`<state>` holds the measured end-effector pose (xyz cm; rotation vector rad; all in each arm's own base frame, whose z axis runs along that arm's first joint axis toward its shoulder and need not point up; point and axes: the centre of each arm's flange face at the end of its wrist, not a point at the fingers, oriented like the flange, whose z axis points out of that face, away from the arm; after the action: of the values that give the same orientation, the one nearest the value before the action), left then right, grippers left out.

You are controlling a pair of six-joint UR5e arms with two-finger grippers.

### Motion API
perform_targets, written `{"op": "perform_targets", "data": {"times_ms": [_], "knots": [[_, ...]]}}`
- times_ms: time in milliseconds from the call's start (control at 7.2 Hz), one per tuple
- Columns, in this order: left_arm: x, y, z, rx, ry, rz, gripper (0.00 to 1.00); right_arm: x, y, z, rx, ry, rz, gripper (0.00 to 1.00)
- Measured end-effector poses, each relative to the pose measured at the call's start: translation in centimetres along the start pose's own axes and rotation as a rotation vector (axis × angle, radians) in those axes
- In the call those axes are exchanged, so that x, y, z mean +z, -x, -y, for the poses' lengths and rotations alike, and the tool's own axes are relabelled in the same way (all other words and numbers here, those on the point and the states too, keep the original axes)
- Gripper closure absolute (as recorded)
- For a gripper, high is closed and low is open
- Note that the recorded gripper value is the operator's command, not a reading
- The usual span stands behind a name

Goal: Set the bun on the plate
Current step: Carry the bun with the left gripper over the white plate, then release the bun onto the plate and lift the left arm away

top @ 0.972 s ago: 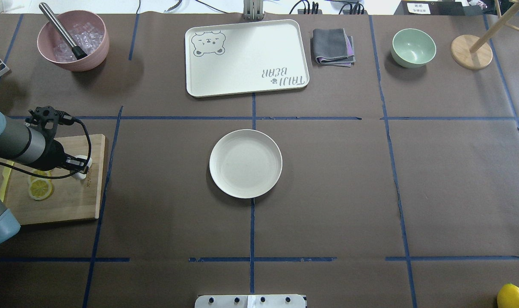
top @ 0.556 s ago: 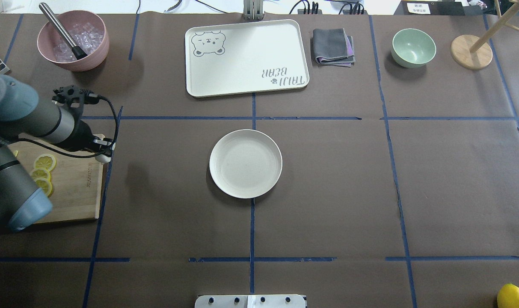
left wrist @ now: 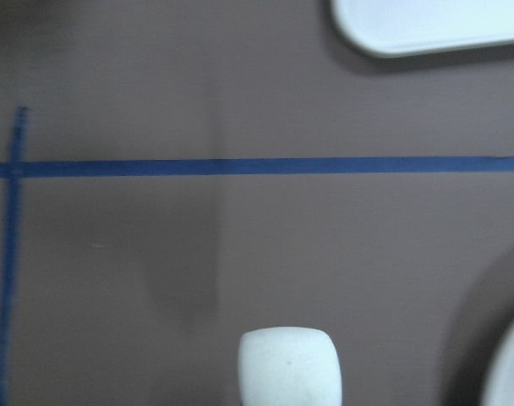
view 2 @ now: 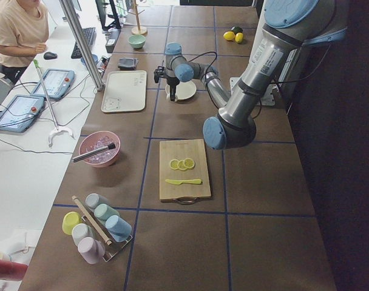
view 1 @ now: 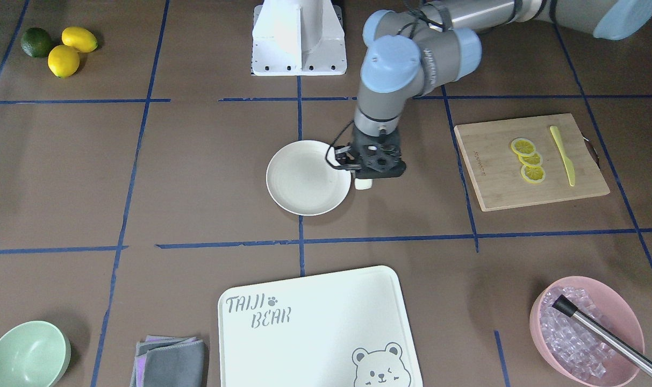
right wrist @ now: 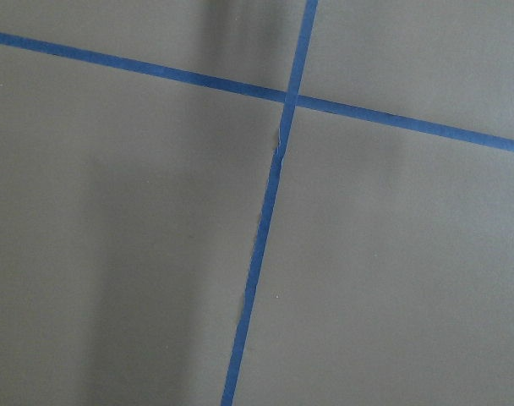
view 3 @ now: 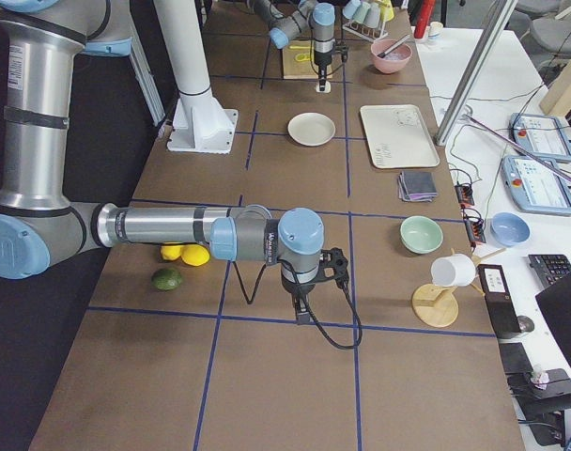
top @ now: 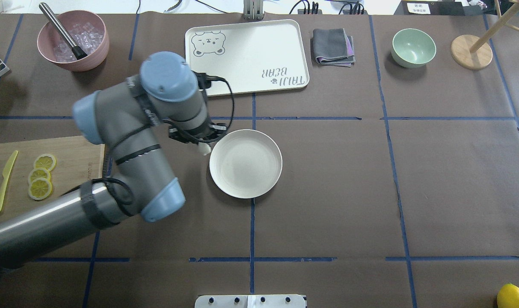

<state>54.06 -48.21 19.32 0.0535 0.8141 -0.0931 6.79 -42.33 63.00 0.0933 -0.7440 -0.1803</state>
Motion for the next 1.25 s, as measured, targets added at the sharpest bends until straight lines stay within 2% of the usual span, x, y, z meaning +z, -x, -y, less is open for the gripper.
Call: {"op": "perform_targets", "data": {"times_ms": [139,278,417,556,833,972,1250], "knots": [[1.8,-3.9,-0.7,-0.003,-0.012,-0.01,0.65,-0.1,0.0,0.1,-0.001,-0.001,0.0,0.0],[4.2,-5.9,-1.4,0.01,-0.016,-0.03,0.49,-0.1,0.0,0.1,-0.001,-0.002,0.0,0.0],[6.1,-6.7,-2.0,0.025,-0.013,-0.044,0.28,-0.1,0.1,0.1,-0.002,-0.002,0.0,0.0],[6.9,-6.9,-2.3,0.032,-0.012,-0.051,0.0,-0.1,0.1,0.1,-0.001,-0.002,0.002,0.0],[6.6,-7.0,-2.1,0.034,-0.015,-0.058,0.0,-0.2,0.1,0.2,0.003,-0.004,0.003,0.0],[5.6,-6.7,-1.2,0.026,-0.017,-0.061,0.0,-0.2,0.2,0.2,0.007,-0.006,0.003,0.0],[2.0,-4.0,1.8,0.042,0.026,-0.05,0.0,-0.3,0.2,0.2,0.011,-0.006,0.003,0.0]]}}
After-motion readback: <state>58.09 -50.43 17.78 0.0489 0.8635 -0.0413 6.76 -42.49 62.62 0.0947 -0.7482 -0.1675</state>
